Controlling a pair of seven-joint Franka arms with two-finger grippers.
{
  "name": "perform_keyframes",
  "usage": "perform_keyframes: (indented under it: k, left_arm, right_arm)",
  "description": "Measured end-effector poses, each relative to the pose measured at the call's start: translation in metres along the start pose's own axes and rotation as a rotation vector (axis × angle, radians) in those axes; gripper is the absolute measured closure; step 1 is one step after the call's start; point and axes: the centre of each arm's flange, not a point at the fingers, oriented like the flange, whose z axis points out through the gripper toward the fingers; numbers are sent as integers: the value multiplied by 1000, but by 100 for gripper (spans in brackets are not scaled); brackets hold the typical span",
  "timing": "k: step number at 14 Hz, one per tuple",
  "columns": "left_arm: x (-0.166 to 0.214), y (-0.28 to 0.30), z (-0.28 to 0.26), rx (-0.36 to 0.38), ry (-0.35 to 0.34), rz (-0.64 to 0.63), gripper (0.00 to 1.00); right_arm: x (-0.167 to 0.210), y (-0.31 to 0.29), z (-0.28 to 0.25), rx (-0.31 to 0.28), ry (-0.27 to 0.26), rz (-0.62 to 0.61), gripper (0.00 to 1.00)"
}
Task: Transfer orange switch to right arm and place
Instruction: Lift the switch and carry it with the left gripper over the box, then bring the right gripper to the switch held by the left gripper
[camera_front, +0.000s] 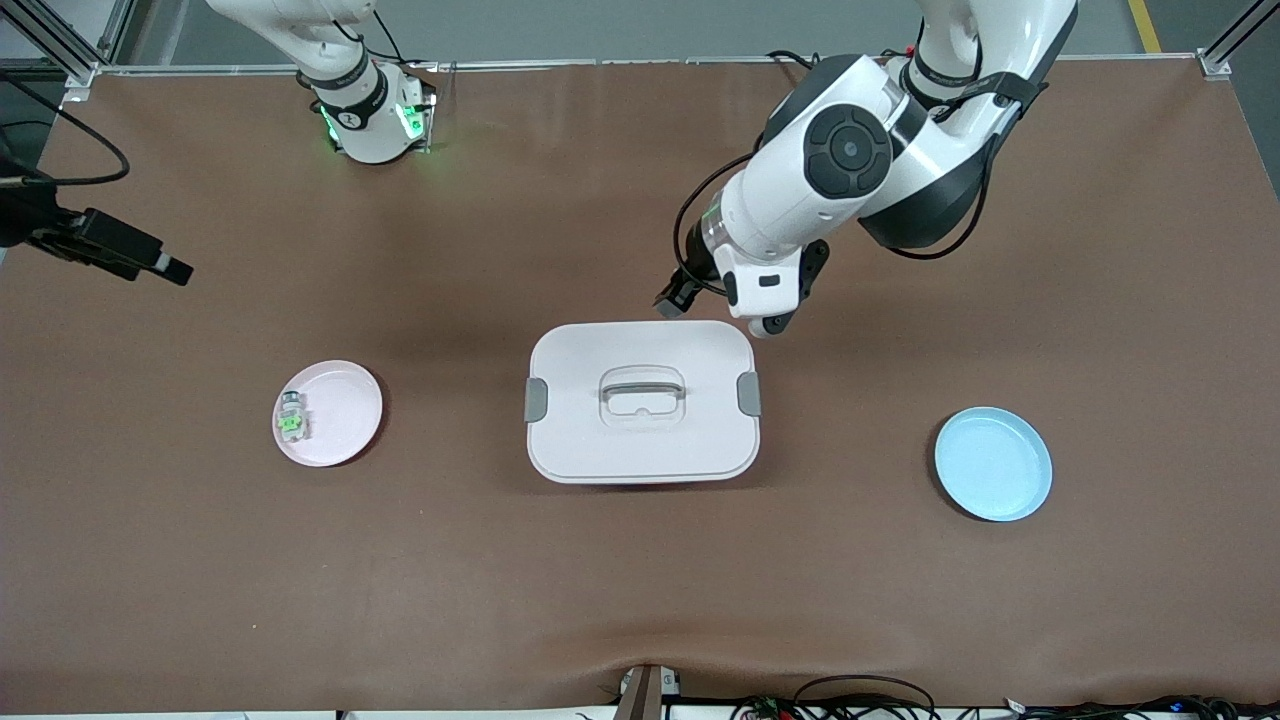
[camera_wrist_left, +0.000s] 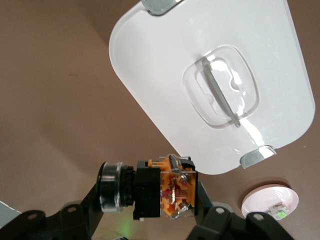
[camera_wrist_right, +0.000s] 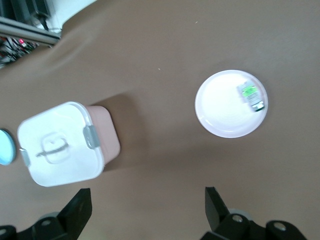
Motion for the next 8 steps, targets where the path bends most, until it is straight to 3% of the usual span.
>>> perform_keyframes:
  k: [5,8]
  left_arm:
    - [-25,0,3,-19,-7,-19,27]
    - [-28,0,2,-22,-8,-14,27]
  right_arm:
    - [-47,10,23,151,-16,68,0]
    - [-76,-9,31,213,21,81,0]
